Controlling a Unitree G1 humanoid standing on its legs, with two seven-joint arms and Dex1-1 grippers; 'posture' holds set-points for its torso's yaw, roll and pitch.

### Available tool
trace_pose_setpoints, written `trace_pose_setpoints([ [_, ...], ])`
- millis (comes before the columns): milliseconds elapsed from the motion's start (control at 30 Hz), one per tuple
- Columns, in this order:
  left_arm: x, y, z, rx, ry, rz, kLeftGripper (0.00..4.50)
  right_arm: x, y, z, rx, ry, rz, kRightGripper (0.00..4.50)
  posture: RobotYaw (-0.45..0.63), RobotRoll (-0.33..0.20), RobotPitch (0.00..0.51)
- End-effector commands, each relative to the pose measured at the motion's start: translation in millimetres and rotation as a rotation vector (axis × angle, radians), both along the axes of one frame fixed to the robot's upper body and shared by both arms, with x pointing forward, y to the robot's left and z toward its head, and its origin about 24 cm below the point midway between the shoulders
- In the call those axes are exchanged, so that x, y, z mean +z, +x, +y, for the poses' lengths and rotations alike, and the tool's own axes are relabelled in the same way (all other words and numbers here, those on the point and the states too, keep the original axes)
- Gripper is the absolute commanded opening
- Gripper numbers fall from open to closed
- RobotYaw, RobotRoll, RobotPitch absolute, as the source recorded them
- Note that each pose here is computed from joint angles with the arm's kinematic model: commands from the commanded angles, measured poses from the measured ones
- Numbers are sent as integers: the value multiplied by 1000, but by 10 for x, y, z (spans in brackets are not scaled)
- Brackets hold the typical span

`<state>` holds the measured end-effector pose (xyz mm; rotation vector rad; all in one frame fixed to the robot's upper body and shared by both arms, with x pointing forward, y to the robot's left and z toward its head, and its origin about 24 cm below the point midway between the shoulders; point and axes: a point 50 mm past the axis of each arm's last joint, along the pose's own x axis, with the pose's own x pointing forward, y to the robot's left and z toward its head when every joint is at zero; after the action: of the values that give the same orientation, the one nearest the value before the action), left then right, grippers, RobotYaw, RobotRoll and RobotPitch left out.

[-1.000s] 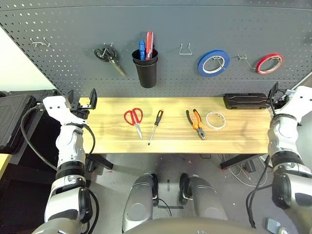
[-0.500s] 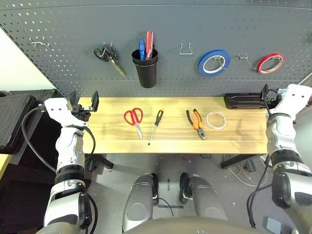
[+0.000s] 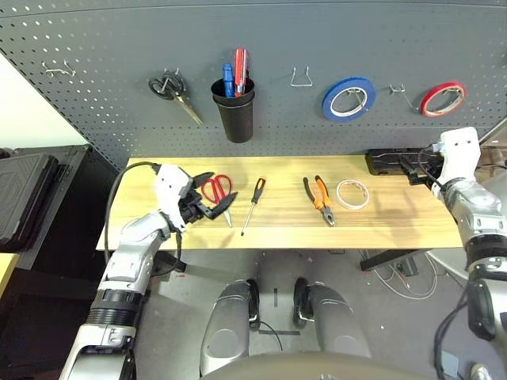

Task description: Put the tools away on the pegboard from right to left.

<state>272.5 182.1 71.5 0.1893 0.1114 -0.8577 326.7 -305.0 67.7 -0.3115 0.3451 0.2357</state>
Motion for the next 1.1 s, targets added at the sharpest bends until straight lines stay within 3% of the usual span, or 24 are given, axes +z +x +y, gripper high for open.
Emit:
trace_pose_setpoints([
  [33, -41, -28, -88, -61, 41, 14, 4453, -15, -7, -7, 95, -45, 97, 4500, 39, 0, 177],
  [167, -60, -26, -140, -89, 58, 13, 4453, -44, 11, 40, 256, -212, 198, 4500, 61, 0, 179],
  [400, -94, -62, -150, -82, 74, 7, 4453, -131, 62, 197, 453, -354, 335, 4500, 89, 0, 197],
  [633, -94, -101, -154, -80, 89, 5, 4453, -188, 145, 406, 533, -403, 400, 4500, 128, 0, 207],
  [1100, -53, -221, -139, -103, 155, 26, 4453, -427, 110, 618, 583, -474, 500, 4500, 173, 0, 292],
])
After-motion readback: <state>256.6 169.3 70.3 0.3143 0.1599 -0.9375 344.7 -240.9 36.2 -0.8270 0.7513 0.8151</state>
